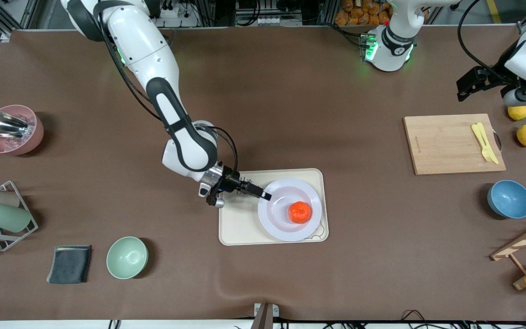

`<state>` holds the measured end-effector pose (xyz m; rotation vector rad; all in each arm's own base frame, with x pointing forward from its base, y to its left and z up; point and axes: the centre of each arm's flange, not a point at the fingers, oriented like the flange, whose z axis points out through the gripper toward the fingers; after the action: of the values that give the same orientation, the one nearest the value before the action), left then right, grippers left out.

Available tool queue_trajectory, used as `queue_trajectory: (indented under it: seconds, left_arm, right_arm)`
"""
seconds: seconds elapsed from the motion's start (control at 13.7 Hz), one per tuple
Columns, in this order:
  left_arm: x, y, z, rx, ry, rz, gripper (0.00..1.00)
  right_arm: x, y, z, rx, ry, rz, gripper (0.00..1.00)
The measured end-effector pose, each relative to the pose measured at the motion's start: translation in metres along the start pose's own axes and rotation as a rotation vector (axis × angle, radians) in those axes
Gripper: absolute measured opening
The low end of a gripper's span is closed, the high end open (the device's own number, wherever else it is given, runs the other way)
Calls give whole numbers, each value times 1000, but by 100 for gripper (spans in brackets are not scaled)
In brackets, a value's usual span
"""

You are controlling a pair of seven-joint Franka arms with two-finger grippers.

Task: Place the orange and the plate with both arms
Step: 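Lower the plate onto the bear tray and open the right gripper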

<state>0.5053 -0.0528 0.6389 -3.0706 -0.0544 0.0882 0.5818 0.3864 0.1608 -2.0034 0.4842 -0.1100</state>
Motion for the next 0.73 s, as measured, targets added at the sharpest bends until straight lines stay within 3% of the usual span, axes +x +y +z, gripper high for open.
queue_trajectory:
  seconds: [0.07, 0.15, 0.36, 0.73]
  left_arm:
    - [0, 0, 0, 0, 0, 0, 100]
    - [0, 0, 0, 0, 0, 0, 100]
    - [0, 0, 0, 0, 0, 0, 100]
    - [0, 0, 0, 0, -1, 0, 100]
  right_arm:
    - [0, 0, 0, 0, 0, -1, 98]
    - [0, 0, 0, 0, 0, -1, 100]
    - [1, -2, 0, 3, 2, -10, 100]
    - [27, -9, -16, -23, 33, -131, 100]
